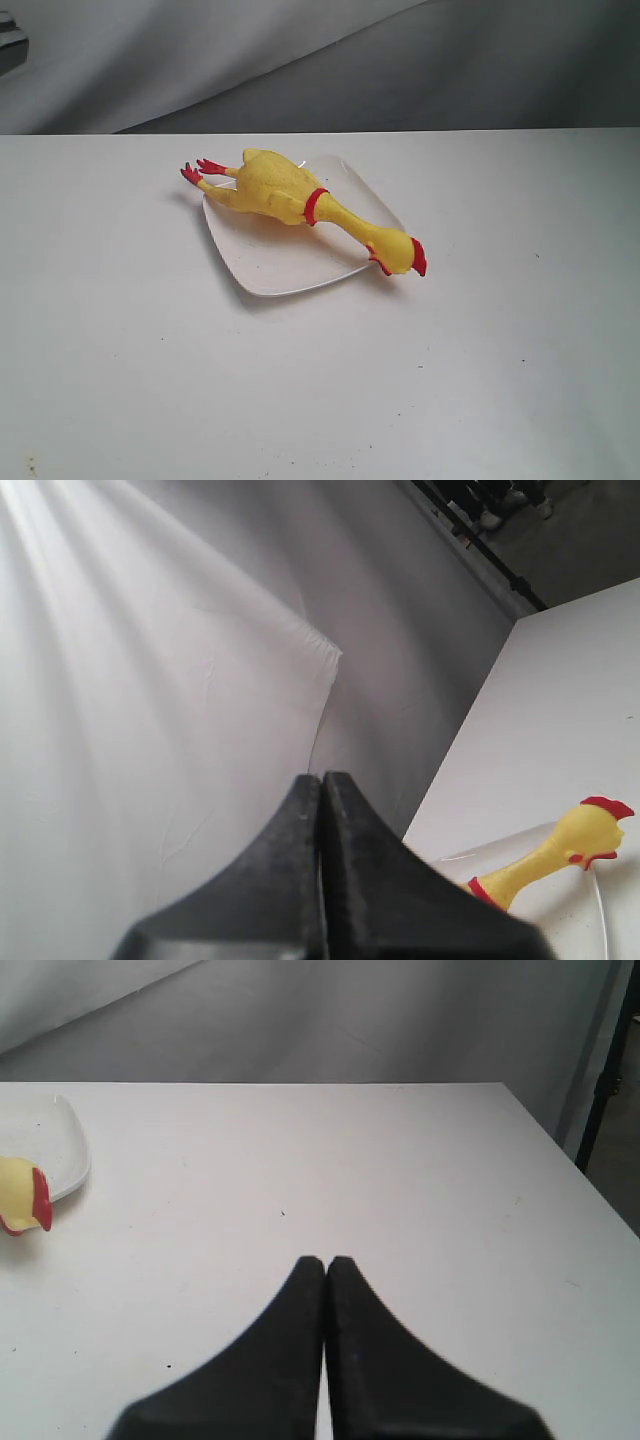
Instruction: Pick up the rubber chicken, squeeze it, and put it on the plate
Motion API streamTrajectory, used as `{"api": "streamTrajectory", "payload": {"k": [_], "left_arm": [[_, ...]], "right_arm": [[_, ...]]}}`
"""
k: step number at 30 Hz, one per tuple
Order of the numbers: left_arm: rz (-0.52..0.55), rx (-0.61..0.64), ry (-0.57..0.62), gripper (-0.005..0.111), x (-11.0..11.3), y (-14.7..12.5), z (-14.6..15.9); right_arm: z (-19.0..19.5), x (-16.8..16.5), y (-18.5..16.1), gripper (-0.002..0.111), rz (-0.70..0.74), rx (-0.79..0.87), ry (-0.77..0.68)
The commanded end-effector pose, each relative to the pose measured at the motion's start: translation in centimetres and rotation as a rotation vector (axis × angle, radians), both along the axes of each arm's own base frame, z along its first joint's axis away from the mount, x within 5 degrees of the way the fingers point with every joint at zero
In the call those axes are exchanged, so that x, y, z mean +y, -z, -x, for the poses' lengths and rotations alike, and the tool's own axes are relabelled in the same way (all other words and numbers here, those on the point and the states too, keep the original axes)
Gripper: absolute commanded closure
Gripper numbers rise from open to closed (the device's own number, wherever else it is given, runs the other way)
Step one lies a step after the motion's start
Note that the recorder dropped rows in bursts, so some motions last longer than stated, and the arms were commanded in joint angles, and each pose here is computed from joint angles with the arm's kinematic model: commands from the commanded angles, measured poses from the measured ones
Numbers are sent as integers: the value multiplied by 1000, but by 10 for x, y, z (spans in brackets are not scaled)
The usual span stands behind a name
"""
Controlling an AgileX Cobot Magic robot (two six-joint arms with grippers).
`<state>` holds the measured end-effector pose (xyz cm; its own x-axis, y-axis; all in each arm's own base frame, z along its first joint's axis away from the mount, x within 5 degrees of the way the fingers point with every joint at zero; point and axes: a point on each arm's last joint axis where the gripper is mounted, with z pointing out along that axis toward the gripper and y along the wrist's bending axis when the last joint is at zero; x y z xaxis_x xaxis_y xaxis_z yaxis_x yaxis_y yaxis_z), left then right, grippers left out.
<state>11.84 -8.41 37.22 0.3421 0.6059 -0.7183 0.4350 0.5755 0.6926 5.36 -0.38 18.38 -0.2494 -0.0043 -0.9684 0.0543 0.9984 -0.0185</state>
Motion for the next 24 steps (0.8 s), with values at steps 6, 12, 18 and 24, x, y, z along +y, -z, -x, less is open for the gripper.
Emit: {"api": "streamTrajectory", "payload": {"k": [6, 12, 18, 24], "left_arm": [[17, 2, 2, 106, 1, -2, 1], [19, 3, 2, 106, 1, -2, 1], [55, -53, -164, 106, 29, -11, 2], [125, -291, -623, 106, 90, -34, 55]], "right_arm": [[0, 0, 1, 108, -6, 2, 7], [0, 0, 1, 108, -6, 2, 7], [0, 0, 1, 108, -6, 2, 7], [0, 0, 1, 108, -6, 2, 7]]}}
